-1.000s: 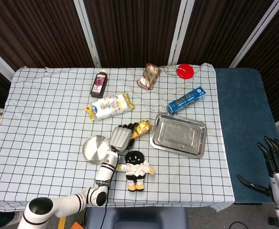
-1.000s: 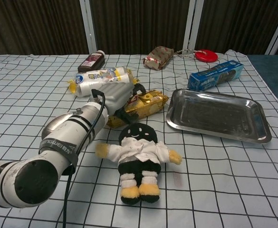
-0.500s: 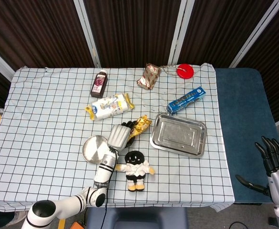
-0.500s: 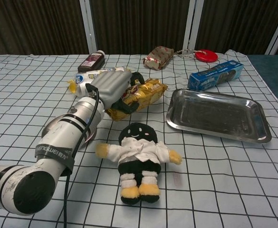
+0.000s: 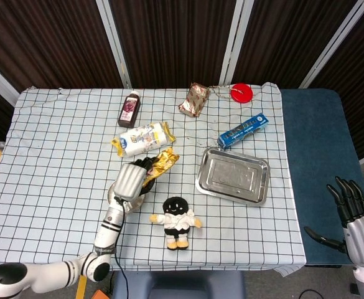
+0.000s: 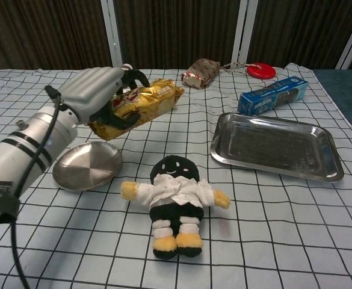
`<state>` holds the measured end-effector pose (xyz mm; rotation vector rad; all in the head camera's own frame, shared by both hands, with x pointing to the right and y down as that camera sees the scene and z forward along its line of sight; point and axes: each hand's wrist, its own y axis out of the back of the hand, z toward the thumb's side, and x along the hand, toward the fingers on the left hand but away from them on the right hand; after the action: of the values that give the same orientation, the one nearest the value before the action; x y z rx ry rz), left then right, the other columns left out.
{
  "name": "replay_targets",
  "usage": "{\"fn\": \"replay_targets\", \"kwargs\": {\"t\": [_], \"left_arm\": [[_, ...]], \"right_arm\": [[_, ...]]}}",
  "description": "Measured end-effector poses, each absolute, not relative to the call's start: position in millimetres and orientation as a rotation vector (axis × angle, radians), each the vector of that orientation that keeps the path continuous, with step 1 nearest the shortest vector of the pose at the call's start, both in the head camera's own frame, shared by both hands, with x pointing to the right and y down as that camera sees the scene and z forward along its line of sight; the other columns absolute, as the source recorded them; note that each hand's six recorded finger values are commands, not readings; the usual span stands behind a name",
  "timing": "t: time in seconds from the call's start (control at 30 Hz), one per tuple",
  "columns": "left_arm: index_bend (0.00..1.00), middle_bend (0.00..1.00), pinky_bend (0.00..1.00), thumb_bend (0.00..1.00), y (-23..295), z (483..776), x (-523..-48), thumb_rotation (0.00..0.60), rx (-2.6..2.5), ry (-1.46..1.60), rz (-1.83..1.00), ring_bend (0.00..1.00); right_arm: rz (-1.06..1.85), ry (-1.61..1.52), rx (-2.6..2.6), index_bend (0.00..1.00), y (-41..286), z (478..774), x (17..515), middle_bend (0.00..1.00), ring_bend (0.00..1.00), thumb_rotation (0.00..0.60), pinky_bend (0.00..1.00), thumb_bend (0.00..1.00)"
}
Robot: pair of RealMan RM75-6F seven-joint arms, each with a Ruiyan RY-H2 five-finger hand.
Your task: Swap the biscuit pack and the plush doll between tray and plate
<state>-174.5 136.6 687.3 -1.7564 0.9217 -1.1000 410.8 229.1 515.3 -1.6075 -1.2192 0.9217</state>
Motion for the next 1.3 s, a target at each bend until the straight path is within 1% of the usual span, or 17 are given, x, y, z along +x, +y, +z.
{"fn": "replay_targets", "kwargs": {"t": [0.13,0.2,0.3,0.47,0.67,0.77,0.83,0.87,0.9,0.93,1.0,1.03,1.07,1.17,1.3], "left_arm": [[0.65,0.73,0.81,0.5,153.1,675.6,-219.7,0.6,-1.73,0.906,-1.186,0.73],[0.65,0.73,0.81,0.5,163.0,675.2,-240.6,0.6,-1.716,0.897,-1.241,0.73],[0.65,0.73,0.81,0.5,174.0,679.3,-258.9,0.6,-1.716,0.894,-1.305,0.73],[0.65,0.71,0.81,0.5,183.4,688.5,-263.3,0.6,-1.74,0.89,-1.338,0.72],[0.62,0.67,0.81,0.5,190.3,693.9,-258.8,0.6,-1.751,0.874,-1.331,0.67],[0.6,0.64,0.79,0.5,191.9,694.4,-260.0,0.6,-1.753,0.874,-1.336,0.64],[0.54,0.58,0.75,0.5,192.8,695.1,-261.1,0.6,-1.759,0.873,-1.343,0.59],[0.48,0.52,0.71,0.49,193.3,695.6,-261.3,0.6,-1.765,0.871,-1.346,0.53],[0.4,0.44,0.64,0.49,194.2,696.4,-261.6,0.6,-1.776,0.869,-1.353,0.46],[0.35,0.4,0.6,0.49,195.1,697.2,-261.8,0.6,-1.787,0.867,-1.359,0.41],[0.21,0.27,0.49,0.48,196.9,698.9,-262.1,0.6,-1.814,0.861,-1.375,0.3],[0.17,0.23,0.46,0.48,197.5,699.4,-262.4,0.6,-1.826,0.859,-1.381,0.27],[0.12,0.18,0.42,0.47,197.8,699.9,-262.7,0.6,-1.837,0.859,-1.388,0.21],[0.03,0.08,0.36,0.47,196.4,700.3,-264.5,0.6,-1.849,0.859,-1.403,0.11],[0.0,0.02,0.33,0.47,194.6,700.1,-265.8,0.6,-1.82,0.849,-1.399,0.06]], "right_arm": [[0.93,-1.213,-1.607,0.0,229.0,517.8,409.5,0.0,0.0,0.6,0.0,0.02],[0.934,-1.213,-1.606,0.0,228.6,518.6,409.3,0.0,0.0,0.6,0.0,0.02],[0.937,-1.214,-1.606,0.0,227.9,519.4,409.3,0.0,0.0,0.6,0.0,0.02],[0.942,-1.214,-1.609,0.0,227.1,520.4,409.3,0.0,0.0,0.6,0.0,0.02],[0.938,-1.217,-1.613,0.0,227.1,519.4,409.8,0.0,0.0,0.6,0.0,0.02],[0.933,-1.223,-1.614,0.0,227.0,518.3,410.2,0.0,0.0,0.6,0.0,0.02],[0.931,-1.224,-1.614,0.0,227.0,518.0,410.2,0.0,0.0,0.6,0.0,0.02],[0.93,-1.224,-1.614,0.0,227.1,518.0,410.1,0.0,0.0,0.6,0.0,0.02],[0.931,-1.223,-1.614,0.0,227.1,518.2,410.0,0.0,0.0,0.6,0.0,0.02],[0.932,-1.222,-1.614,0.0,227.1,518.5,410.0,0.0,0.0,0.6,0.0,0.02],[0.936,-1.218,-1.613,0.0,227.2,519.3,409.9,0.0,0.0,0.6,0.0,0.02],[0.938,-1.217,-1.613,0.0,227.2,519.6,409.8,0.0,0.0,0.6,0.0,0.02],[0.94,-1.216,-1.614,0.0,227.1,520.0,409.7,0.0,0.0,0.6,0.0,0.02],[0.947,-1.213,-1.616,0.0,226.5,521.3,409.7,0.0,0.0,0.6,0.0,0.02],[0.951,-1.211,-1.617,0.0,226.1,521.8,409.6,0.0,0.0,0.6,0.0,0.02]]}}
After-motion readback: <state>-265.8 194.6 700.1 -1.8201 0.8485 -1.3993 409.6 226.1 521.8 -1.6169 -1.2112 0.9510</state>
